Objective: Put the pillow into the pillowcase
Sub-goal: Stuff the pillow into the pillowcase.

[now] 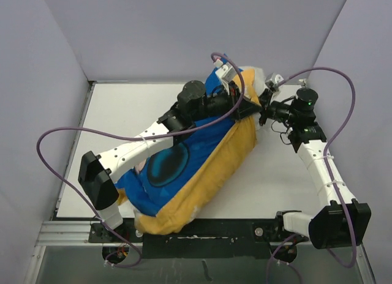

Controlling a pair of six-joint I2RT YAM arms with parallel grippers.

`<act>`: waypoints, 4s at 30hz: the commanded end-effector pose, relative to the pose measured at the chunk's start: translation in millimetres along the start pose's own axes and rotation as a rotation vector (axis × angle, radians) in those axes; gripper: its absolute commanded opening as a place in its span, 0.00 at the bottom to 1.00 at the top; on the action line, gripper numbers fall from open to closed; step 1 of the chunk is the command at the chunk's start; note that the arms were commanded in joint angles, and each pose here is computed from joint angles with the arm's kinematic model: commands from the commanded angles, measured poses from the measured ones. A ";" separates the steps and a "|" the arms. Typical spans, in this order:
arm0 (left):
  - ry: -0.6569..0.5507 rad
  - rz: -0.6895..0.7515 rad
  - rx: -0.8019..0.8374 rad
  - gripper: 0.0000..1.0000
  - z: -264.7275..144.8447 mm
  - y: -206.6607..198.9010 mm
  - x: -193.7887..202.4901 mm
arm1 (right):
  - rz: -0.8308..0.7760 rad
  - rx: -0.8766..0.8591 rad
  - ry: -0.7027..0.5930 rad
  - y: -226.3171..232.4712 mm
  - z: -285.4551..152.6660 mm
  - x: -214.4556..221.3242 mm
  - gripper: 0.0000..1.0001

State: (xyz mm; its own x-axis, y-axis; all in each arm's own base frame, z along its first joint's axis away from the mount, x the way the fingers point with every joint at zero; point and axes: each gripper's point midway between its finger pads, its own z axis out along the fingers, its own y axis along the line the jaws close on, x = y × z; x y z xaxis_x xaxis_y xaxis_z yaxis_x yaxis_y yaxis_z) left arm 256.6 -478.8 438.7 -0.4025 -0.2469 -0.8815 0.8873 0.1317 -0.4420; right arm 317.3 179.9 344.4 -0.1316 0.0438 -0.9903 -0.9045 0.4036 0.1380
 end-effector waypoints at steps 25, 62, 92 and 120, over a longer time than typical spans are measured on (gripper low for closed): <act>0.267 -0.150 0.265 0.00 -24.9 33.2 162.3 | 0.122 0.163 0.198 -81.7 -140.0 40.8 0.99; 0.269 0.241 -0.008 0.30 15.8 77.4 50.1 | 0.128 0.110 0.106 -0.6 -102.5 105.8 0.00; 1.027 0.994 -0.786 0.38 -210.0 117.9 153.2 | 0.131 0.113 0.172 -11.2 -97.0 123.6 0.00; 0.270 0.351 -0.333 0.87 -131.2 2.7 -6.7 | 0.005 -0.189 0.234 42.0 -79.9 133.4 0.38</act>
State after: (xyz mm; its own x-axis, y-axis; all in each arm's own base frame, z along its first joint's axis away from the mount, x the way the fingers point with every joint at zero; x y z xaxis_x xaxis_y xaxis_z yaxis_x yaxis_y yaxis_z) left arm 239.5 -317.3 428.2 0.0756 0.0861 -0.9934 0.8302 0.5464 0.1105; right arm 241.5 128.2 196.0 -0.3753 -0.1411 -0.9161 -0.8986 0.2979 0.3222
